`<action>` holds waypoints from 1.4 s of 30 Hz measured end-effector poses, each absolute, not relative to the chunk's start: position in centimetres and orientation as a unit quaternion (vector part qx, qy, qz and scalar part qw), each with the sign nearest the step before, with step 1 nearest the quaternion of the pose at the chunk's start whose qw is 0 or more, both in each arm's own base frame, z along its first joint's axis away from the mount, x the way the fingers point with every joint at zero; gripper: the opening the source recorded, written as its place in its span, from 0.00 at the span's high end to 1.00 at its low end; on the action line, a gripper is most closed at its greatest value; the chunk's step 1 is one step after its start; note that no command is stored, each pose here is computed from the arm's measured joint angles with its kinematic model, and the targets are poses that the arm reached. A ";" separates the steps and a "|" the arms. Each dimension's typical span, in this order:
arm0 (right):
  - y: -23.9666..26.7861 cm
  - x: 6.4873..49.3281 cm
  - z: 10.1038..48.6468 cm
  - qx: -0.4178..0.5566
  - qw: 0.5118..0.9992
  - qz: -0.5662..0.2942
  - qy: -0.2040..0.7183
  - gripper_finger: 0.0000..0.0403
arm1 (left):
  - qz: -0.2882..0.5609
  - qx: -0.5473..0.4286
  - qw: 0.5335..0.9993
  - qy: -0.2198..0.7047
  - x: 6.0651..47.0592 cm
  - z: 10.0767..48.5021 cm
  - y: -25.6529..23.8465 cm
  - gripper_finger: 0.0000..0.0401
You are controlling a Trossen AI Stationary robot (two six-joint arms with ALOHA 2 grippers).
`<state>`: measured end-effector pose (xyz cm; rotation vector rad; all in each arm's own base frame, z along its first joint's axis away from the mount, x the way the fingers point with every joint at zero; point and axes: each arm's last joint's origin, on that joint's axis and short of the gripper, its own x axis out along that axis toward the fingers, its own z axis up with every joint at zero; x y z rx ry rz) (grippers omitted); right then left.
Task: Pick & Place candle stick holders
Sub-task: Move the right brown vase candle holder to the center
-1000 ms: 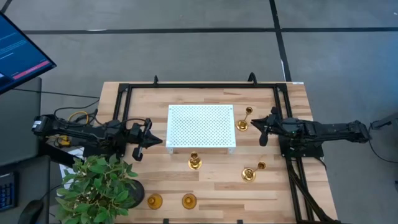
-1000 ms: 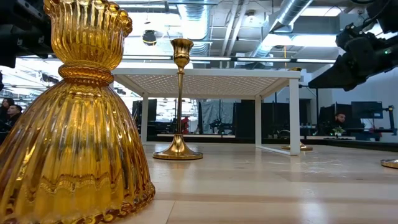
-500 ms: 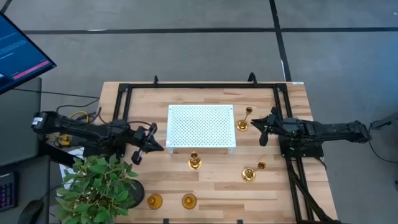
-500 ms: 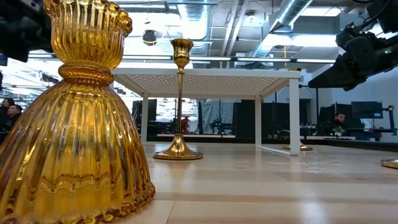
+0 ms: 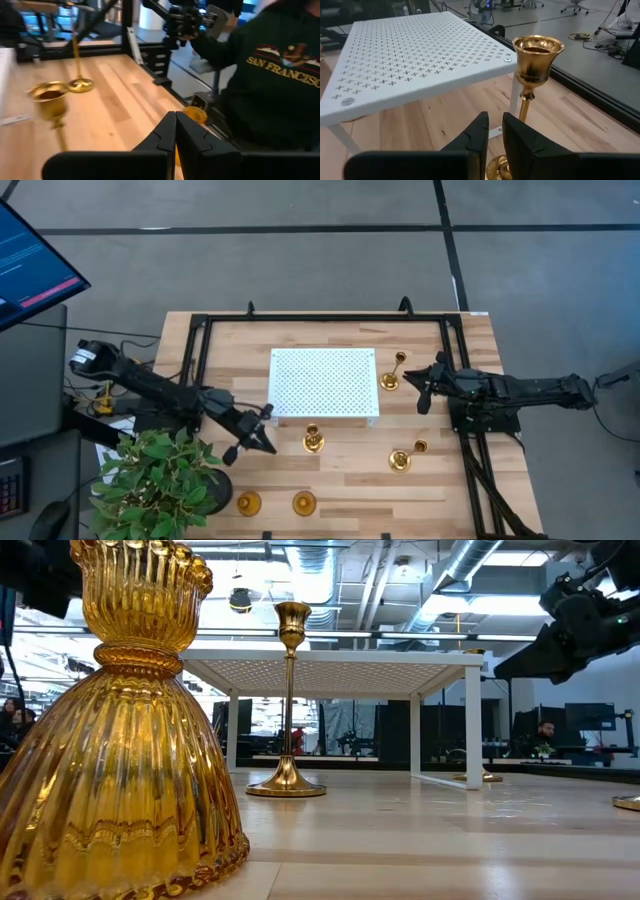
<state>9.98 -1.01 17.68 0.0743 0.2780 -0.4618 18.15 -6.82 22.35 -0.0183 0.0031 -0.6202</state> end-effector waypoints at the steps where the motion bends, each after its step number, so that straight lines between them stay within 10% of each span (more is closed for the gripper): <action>1: -1.0 10.0 17.7 0.037 0.964 -0.228 0.135 0.88 | -0.310 -0.009 0.951 0.005 18.3 22.4 -7.1 0.98; 42: -1.0 10.0 17.8 0.038 0.964 -0.228 0.131 0.88 | -0.303 0.040 0.944 0.121 26.2 24.6 -13.5 0.99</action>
